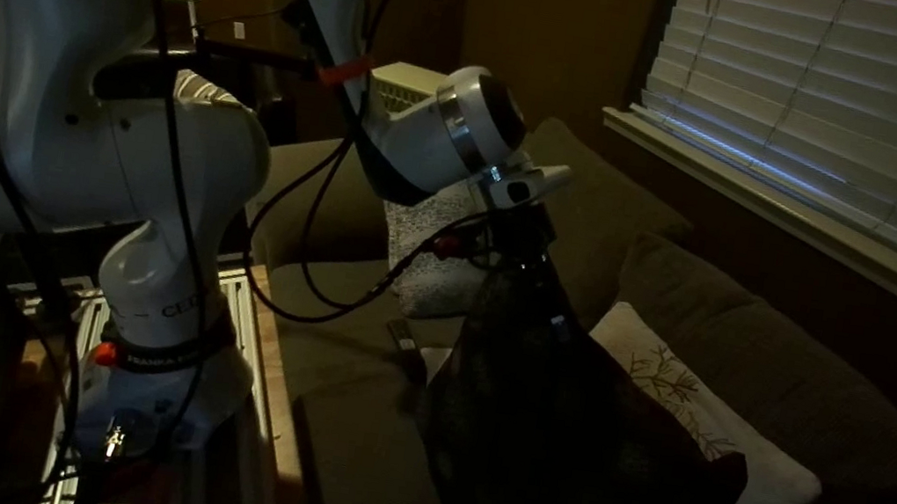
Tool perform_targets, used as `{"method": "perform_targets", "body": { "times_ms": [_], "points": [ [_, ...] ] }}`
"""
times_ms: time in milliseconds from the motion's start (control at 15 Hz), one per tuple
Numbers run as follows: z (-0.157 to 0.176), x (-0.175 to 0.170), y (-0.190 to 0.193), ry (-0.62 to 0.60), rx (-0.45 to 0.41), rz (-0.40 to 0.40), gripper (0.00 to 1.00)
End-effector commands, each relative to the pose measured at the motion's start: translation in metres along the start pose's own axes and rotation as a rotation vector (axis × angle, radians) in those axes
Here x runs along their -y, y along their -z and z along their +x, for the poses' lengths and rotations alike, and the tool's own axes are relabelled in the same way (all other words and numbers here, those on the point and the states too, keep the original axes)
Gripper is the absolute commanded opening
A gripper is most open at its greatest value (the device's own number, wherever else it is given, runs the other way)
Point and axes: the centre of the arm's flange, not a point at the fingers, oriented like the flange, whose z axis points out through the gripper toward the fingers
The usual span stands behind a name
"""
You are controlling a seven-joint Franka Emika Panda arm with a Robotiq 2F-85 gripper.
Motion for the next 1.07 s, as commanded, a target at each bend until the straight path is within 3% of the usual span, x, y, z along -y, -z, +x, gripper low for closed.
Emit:
{"method": "perform_targets", "body": {
  "times_ms": [0, 533, 1000],
  "points": [
    [0.026, 0.003, -0.006, 0.02, -0.075, -0.053, 0.01],
    [0.038, -0.005, -0.031, 0.054, -0.068, -0.094, 0.01],
    [0.036, 0.011, -0.049, 0.125, -0.058, -0.11, 0.01]
  ]
}}
